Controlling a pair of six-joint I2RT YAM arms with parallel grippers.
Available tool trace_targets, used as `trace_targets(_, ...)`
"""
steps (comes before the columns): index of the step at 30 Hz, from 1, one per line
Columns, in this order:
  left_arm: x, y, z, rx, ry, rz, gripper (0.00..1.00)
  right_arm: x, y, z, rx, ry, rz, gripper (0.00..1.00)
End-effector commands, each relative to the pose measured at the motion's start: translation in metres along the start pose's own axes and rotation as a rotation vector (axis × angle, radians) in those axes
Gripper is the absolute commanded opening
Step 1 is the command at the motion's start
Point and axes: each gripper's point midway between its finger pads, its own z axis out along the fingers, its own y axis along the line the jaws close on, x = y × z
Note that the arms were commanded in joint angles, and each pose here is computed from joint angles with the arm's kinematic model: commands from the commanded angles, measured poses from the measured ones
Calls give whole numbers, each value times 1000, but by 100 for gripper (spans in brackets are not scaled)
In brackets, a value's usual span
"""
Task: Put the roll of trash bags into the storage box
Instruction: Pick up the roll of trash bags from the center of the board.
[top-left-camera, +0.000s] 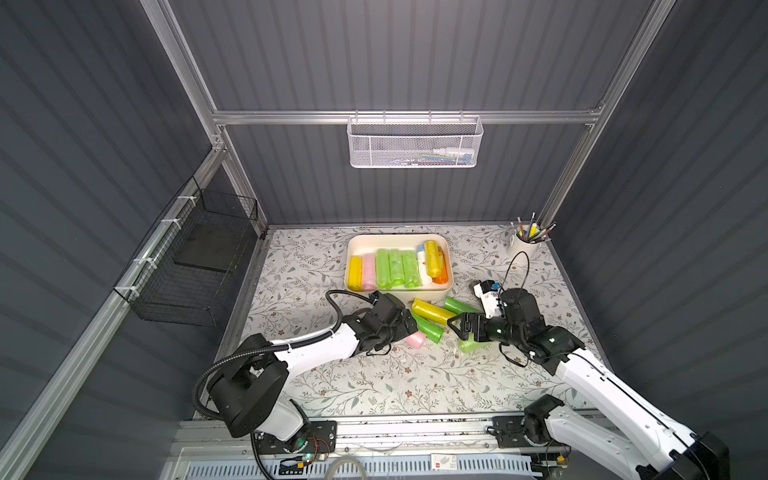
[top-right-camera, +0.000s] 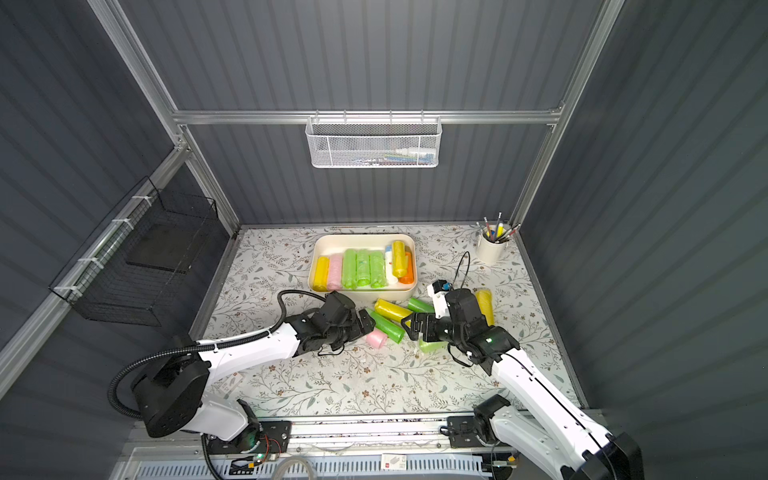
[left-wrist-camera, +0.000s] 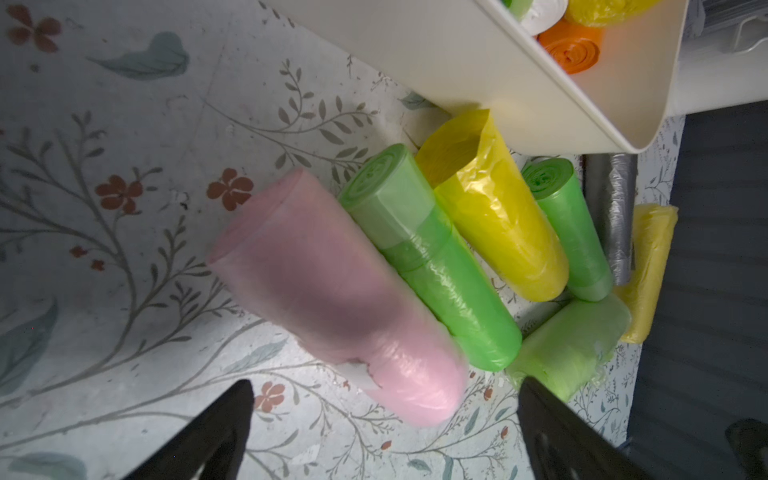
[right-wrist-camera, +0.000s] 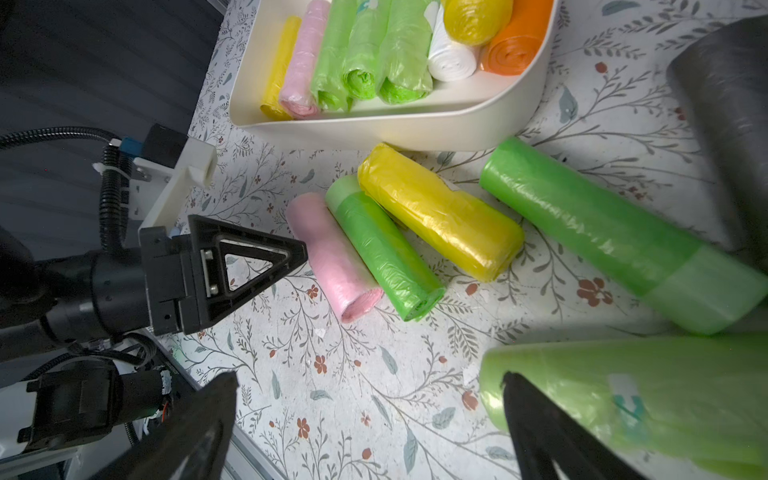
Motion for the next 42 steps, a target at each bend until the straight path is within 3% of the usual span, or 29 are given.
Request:
trace_targets(1, -7, -5, 2, 10, -79, -69, 95, 1, -1, -4, 13, -5, -8, 99)
trace_targets(16, 5, 0, 26, 13, -78, -132, 85, 12, -8, -7, 24, -1, 52, 99)
trace_targets(32, 12, 9, 40, -51, -55, -110, 80, 15, -13, -8, 48, 5, 35, 99)
trace_targets(36, 14, 12, 43, -85, -44, -91, 74, 16, -15, -8, 54, 6, 33, 99)
trace_targets(42, 12, 15, 46, -110, -51, -78, 72, 18, -17, -6, 62, 7, 32, 99)
